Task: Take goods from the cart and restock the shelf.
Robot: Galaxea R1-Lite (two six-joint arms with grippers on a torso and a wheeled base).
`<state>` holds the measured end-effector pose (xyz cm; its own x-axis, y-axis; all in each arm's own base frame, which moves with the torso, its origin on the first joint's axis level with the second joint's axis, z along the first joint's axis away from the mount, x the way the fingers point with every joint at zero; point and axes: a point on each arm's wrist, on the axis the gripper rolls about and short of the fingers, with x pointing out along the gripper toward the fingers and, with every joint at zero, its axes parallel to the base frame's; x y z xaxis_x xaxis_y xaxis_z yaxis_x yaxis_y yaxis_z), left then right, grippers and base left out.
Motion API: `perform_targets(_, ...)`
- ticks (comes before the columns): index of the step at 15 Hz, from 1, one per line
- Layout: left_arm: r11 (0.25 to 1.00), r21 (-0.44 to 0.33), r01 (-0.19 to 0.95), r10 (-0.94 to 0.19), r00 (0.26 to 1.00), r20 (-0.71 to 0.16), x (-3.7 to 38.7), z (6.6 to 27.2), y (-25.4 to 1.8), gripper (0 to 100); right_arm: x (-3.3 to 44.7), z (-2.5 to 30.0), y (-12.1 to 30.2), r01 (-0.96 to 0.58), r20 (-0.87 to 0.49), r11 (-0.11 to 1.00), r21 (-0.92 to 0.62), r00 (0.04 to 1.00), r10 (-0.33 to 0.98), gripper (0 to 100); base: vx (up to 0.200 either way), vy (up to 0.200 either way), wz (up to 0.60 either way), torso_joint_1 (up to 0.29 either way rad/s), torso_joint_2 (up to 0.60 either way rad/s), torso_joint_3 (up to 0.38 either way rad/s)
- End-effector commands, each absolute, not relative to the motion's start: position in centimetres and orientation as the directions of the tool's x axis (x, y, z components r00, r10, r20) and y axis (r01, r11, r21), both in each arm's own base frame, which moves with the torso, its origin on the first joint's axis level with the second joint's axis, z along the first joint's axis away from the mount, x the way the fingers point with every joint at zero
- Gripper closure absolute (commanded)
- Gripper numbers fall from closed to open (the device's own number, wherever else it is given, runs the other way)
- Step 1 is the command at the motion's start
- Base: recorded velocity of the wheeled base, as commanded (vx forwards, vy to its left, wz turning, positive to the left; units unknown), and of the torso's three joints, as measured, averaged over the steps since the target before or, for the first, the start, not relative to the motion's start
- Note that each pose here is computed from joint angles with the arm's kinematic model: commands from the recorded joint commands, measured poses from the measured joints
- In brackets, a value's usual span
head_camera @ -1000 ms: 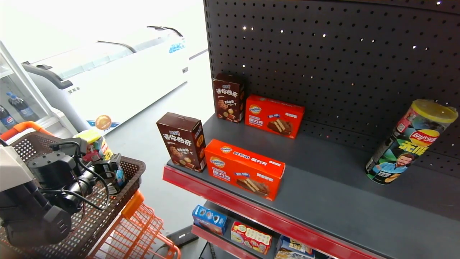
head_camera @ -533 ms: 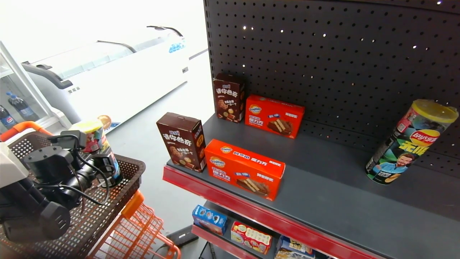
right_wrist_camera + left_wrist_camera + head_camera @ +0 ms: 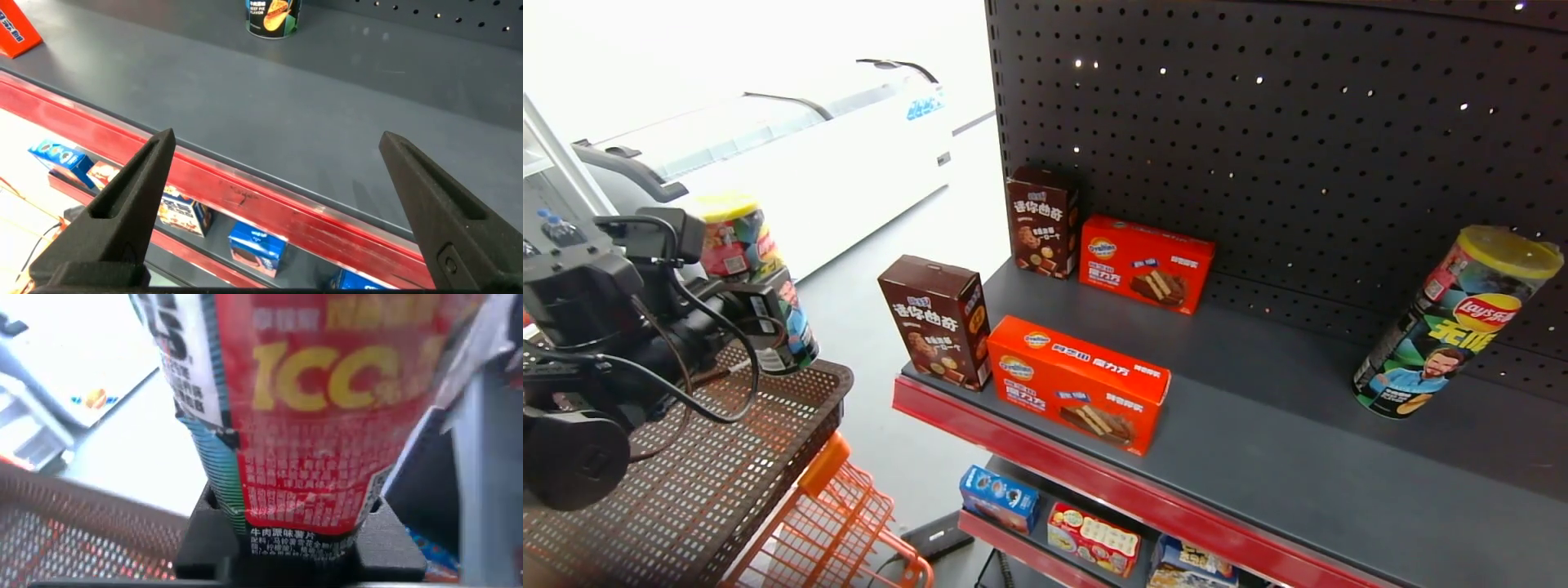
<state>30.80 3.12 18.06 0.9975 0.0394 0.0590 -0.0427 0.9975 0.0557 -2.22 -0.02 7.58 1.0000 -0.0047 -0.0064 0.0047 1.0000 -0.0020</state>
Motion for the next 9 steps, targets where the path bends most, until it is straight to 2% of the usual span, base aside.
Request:
perform_targets(1, 0.997, 0.072, -0.008, -0.004, 0.986, 0.167, 28.6, 22.1, 2.4, 100, -2.2, 7.6, 0.0, 0.005, -0.006, 1.0, -0.002, 1.0, -0.005, 0, 0.0, 0.0, 0.0, 0.0, 0.0, 0.0)
perform_targets(4, 0.991, 0.073, 0.113, -0.122, 0.982, 0.143, 26.5, 23.7, -0.3, 100, -2.2, 7.6, 0.0, 0.005, -0.006, 1.0, -0.003, 1.0, -0.005, 0, 0.0, 0.0, 0.0, 0.0, 0.0, 0.0)
perform_targets(6, 0.964, 0.074, 0.256, -0.264, 0.952, 0.155, 23.9, 24.8, -2.5, 100, -2.2, 7.6, 0.0, 0.005, -0.006, 1.0, -0.003, 1.0, -0.005, 0, 0.0, 0.0, 0.0, 0.0, 0.0, 0.0)
perform_targets(9, 0.894, 0.04, 0.447, -0.449, 0.89, 0.084, 19.0, 26.4, -4.1, 100, -2.2, 7.6, 0.0, 0.005, -0.006, 1.0, -0.003, 1.0, -0.005, 0, 0.0, 0.0, 0.0, 0.0, 0.0, 0.0)
